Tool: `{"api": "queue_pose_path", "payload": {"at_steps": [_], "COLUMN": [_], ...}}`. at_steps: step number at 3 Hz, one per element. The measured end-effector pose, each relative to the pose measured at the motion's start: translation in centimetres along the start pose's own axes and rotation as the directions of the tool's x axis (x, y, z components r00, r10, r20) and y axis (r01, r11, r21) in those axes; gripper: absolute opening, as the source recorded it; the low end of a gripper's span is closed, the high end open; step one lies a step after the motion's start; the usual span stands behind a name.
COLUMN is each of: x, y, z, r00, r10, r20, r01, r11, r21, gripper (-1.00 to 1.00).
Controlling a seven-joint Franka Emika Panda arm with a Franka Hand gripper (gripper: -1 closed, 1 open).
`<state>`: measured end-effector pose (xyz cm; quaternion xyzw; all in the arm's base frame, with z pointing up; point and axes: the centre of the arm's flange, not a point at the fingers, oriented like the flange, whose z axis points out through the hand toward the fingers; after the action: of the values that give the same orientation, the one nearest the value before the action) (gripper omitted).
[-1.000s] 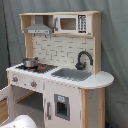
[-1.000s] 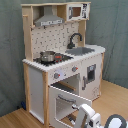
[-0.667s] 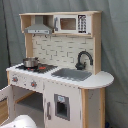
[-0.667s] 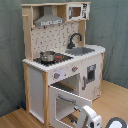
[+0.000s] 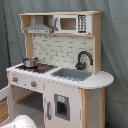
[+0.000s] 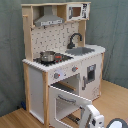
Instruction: Play with the kitchen
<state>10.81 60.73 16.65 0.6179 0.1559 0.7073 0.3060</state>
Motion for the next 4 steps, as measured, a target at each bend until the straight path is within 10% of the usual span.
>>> {"api": "queue_pose_path", "payload": {"at_steps": [4], "x": [-7.1], "y": [8.8], "z": [6.3], "r00": [0.992], "r10": [0.009], "r20": [0.123], "r01": [0.019], "r11": [0.974], "r21": [-0.227], "gripper": [1.0]}}
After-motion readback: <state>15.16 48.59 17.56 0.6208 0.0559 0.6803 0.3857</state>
